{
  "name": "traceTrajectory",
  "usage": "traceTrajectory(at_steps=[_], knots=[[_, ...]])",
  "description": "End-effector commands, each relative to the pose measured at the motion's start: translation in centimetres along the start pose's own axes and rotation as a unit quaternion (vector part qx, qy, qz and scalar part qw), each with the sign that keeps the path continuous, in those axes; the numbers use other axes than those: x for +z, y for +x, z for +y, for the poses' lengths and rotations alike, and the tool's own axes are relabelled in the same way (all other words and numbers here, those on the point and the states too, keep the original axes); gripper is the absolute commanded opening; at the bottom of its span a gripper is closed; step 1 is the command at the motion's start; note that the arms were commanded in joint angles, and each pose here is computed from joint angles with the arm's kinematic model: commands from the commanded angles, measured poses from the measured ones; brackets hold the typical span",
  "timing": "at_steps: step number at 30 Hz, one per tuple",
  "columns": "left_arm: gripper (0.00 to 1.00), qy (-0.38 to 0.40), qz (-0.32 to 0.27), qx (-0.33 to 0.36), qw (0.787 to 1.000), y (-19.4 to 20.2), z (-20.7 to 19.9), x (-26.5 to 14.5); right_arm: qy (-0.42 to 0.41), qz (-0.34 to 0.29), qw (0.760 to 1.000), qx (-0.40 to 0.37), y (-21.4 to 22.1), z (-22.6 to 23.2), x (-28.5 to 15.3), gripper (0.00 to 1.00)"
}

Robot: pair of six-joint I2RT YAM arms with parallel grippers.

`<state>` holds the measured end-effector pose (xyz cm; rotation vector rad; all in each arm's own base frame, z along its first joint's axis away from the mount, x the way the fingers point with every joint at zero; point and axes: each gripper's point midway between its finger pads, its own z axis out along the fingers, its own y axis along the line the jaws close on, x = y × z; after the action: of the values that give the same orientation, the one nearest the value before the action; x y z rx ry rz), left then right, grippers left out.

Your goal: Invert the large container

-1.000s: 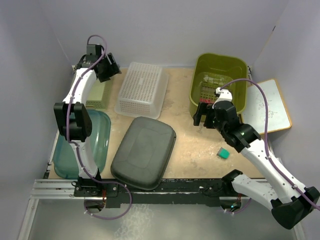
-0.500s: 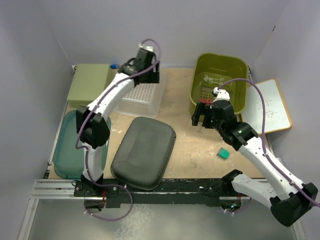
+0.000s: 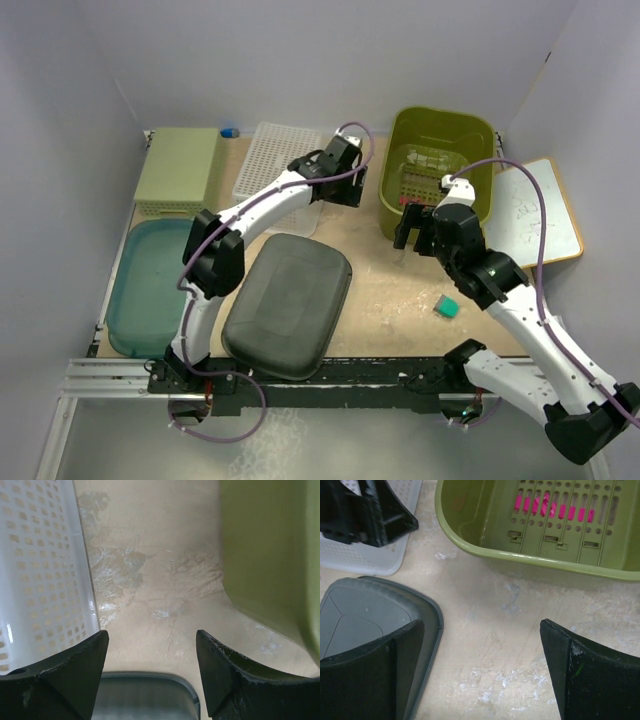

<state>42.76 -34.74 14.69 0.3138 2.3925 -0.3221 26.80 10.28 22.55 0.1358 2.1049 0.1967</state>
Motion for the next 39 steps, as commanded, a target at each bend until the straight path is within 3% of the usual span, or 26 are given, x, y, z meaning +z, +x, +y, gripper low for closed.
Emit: traceTrajectory(at_steps=[1, 17, 21, 25, 29, 39], knots=[[0.68, -0.031, -0.001, 0.000, 1.000, 0.4, 1.7, 2.6, 0.007, -0.031, 0.999, 0.007, -1.7, -0.2, -0.6, 1.00], [0.68, -0.080, -0.099, -0.121, 0.984, -7.9, 12.1, 7.1, -0.012, -0.019, 1.000, 0.010, -1.2, 0.4, -0.9, 1.00], [0.68, -0.038, -0.103, -0.111, 0.988, -9.3, 9.7, 5.3, -0.007, -0.019, 1.000, 0.009, -1.1, 0.0, -1.1, 1.00], [0.68, 0.004, -0.116, -0.051, 0.992, -9.5, 3.8, -0.2, -0.005, -0.019, 1.000, 0.011, -0.9, 0.0, -0.8, 1.00], [0.68, 0.038, -0.083, 0.022, 0.996, -5.1, -2.0, -5.3, 0.007, -0.021, 1.000, 0.012, -1.1, -0.2, -0.5, 1.00], [0.68, 0.161, 0.016, 0.055, 0.985, 12.0, -11.7, -11.8, 0.053, -0.134, 0.988, 0.057, -5.8, -3.3, -4.7, 1.00]])
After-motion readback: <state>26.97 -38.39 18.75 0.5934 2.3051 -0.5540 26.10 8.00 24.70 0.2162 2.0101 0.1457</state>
